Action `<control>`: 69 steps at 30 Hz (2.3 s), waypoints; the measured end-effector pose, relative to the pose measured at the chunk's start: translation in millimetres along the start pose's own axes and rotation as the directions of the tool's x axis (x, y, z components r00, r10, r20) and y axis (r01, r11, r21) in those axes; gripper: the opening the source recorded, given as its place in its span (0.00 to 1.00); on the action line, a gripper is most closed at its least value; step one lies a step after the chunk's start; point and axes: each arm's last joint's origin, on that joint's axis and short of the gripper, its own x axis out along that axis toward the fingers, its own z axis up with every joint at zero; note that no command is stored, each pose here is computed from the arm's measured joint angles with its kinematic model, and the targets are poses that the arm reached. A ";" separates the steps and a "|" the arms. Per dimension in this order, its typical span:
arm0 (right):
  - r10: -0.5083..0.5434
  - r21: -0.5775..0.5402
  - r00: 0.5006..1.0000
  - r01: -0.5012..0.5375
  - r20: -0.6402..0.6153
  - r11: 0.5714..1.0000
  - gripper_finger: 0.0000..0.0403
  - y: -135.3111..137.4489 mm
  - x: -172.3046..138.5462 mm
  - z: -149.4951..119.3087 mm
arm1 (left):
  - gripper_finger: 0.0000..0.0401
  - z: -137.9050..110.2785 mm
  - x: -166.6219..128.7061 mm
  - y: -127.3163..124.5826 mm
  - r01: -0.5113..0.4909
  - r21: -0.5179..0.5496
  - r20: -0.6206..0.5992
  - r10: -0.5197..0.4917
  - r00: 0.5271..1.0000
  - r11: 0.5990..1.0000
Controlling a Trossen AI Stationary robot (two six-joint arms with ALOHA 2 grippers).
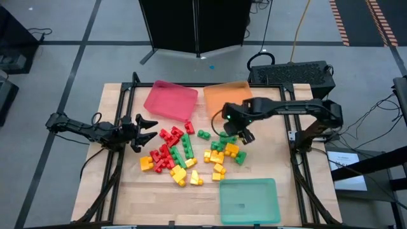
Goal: Sort blocks
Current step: Put the green game piece into the green bin
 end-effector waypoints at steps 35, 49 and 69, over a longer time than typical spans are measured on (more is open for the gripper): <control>-0.163 -0.146 0.986 0.164 0.018 0.976 0.64 23.7 79.0 -64.4 | 0.73 -1.7 0.4 0.3 -0.008 -0.088 -0.020 0.006 1.000 0.996; -0.096 -0.247 0.995 0.099 0.025 0.964 0.64 23.0 77.2 -63.2 | 0.73 -1.9 0.5 0.4 -0.009 -0.120 -0.020 0.007 1.000 0.993; -0.059 -0.278 0.995 0.034 -0.082 0.960 0.47 21.3 117.3 -68.9 | 0.73 -2.2 0.5 0.5 -0.010 -0.119 -0.024 0.008 1.000 0.993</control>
